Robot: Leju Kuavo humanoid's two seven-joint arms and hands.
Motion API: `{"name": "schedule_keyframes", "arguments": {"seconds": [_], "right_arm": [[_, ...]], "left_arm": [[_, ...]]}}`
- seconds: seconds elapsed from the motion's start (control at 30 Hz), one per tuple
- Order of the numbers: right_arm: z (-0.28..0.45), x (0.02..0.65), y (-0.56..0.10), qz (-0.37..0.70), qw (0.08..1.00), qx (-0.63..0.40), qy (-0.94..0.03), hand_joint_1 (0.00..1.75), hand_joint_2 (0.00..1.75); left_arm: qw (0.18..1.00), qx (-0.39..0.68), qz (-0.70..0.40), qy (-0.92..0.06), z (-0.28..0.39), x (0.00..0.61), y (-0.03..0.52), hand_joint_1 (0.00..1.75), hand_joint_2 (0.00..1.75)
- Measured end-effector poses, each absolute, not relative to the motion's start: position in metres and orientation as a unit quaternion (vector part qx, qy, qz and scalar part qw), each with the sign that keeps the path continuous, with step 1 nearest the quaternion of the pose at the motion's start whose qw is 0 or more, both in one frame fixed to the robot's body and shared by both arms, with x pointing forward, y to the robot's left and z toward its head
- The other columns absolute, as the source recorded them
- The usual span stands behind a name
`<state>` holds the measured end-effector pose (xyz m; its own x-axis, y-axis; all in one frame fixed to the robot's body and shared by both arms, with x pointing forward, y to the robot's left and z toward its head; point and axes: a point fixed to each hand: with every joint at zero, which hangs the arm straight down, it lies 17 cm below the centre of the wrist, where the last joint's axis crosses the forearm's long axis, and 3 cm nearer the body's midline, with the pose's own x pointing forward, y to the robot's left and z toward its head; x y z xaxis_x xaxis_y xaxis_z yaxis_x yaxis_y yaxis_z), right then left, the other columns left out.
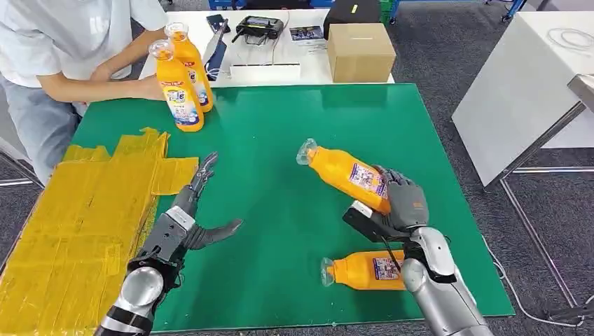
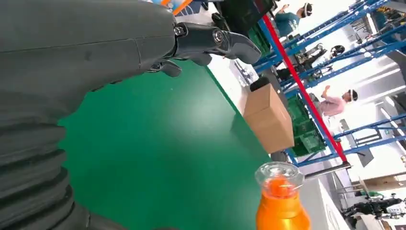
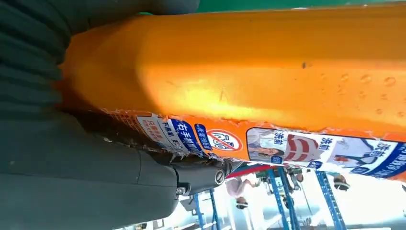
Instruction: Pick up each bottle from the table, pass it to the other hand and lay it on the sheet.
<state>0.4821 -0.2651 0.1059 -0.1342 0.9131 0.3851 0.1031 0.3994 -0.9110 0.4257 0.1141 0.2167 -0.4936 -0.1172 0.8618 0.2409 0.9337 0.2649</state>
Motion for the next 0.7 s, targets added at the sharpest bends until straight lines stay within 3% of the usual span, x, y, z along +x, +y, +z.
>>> {"name": "schedule_keyframes", "arguments": {"seconds": [0.13,0.4,0.7], "right_arm": [[0.109,0.482,-0.264,0.377,0.527,-0.388,-0.655,1.75,1.75],[0.166,0.467,-0.222,0.278,0.492,-0.318,-0.761,1.75,1.75],[0.161,0.443,-0.109,0.269,0.519,-0.107,-0.804,1.75,1.75]], "left_arm": [[0.502,-0.038,-0.179,-0.845,0.217,0.426,0.114,0.00,1.75],[0.505,-0.090,-0.211,-0.832,0.217,0.422,0.088,0.00,1.75],[0.511,-0.169,-0.201,-0.818,0.230,0.431,0.069,0.00,1.75]]}}
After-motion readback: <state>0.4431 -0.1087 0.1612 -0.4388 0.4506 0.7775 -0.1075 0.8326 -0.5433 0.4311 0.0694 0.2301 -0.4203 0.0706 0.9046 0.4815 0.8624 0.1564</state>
